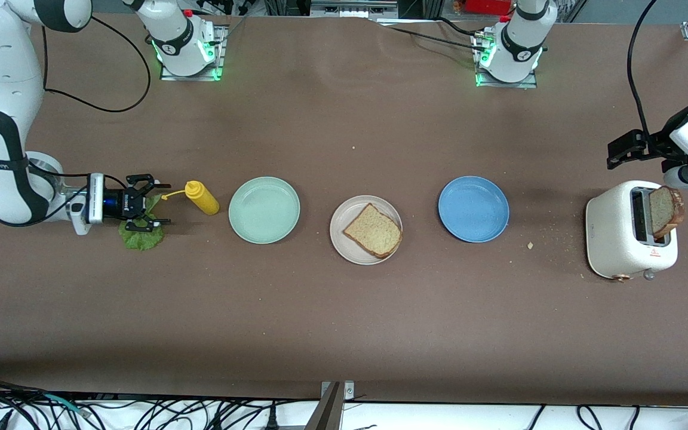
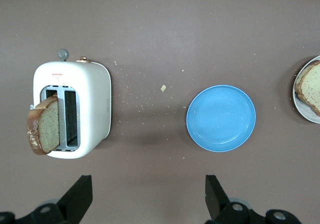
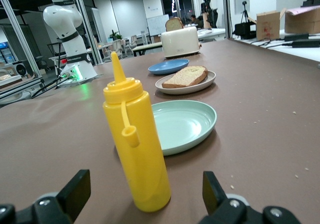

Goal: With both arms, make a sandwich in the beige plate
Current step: 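Grasp the yellow mustard bottle with the right gripper and lift it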

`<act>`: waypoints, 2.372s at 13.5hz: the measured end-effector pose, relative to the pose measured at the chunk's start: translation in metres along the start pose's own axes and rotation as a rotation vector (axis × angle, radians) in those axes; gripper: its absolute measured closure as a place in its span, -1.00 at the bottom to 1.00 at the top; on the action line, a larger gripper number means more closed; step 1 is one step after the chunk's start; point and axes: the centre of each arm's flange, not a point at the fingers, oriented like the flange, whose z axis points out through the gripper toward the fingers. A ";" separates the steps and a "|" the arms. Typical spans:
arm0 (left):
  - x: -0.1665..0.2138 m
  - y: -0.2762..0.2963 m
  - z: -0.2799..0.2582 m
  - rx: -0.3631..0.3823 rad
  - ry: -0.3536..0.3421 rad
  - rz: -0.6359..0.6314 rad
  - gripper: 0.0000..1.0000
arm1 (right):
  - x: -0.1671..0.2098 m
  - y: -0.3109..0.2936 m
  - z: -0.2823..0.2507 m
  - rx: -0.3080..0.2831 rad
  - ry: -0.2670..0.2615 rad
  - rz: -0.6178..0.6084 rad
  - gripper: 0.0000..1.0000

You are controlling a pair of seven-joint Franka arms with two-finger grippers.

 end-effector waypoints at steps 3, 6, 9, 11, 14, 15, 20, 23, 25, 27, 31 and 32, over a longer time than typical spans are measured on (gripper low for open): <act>0.000 0.003 0.000 0.000 0.000 0.005 -0.99 | -0.011 0.001 0.015 0.010 0.028 -0.011 -0.99; 0.000 0.007 0.000 0.000 -0.001 0.013 -0.99 | -0.011 0.004 0.036 0.025 0.069 -0.018 -0.99; 0.000 0.007 0.001 0.000 -0.002 0.013 -0.99 | -0.016 0.002 0.054 0.060 0.106 -0.038 -0.99; 0.000 0.007 0.001 0.000 -0.002 0.013 -0.99 | -0.018 0.002 0.065 0.074 0.121 -0.048 -0.99; 0.000 0.007 0.001 0.000 -0.002 0.013 -0.99 | -0.015 0.004 0.077 0.085 0.140 -0.060 -0.98; 0.000 0.007 0.001 0.000 -0.003 0.013 -0.99 | -0.014 0.004 0.081 0.091 0.146 -0.062 -0.93; 0.001 0.007 0.002 0.000 -0.004 0.013 -0.99 | -0.015 0.005 0.084 0.095 0.151 -0.082 -0.01; 0.001 0.007 0.002 0.000 -0.004 0.013 -0.99 | -0.009 0.012 0.081 0.093 0.146 -0.101 0.53; 0.000 0.007 0.002 0.000 -0.004 0.013 -0.99 | -0.003 0.014 0.076 0.103 0.161 -0.112 0.60; 0.000 0.006 0.002 0.000 -0.004 0.012 -0.99 | 0.009 0.021 0.069 0.119 0.149 -0.096 0.65; 0.000 0.006 0.002 0.000 -0.004 0.011 -0.99 | 0.068 0.048 0.056 0.157 0.056 -0.015 0.90; 0.000 0.006 0.002 0.000 -0.004 0.011 -0.99 | 0.089 0.054 0.056 0.163 0.017 0.017 0.90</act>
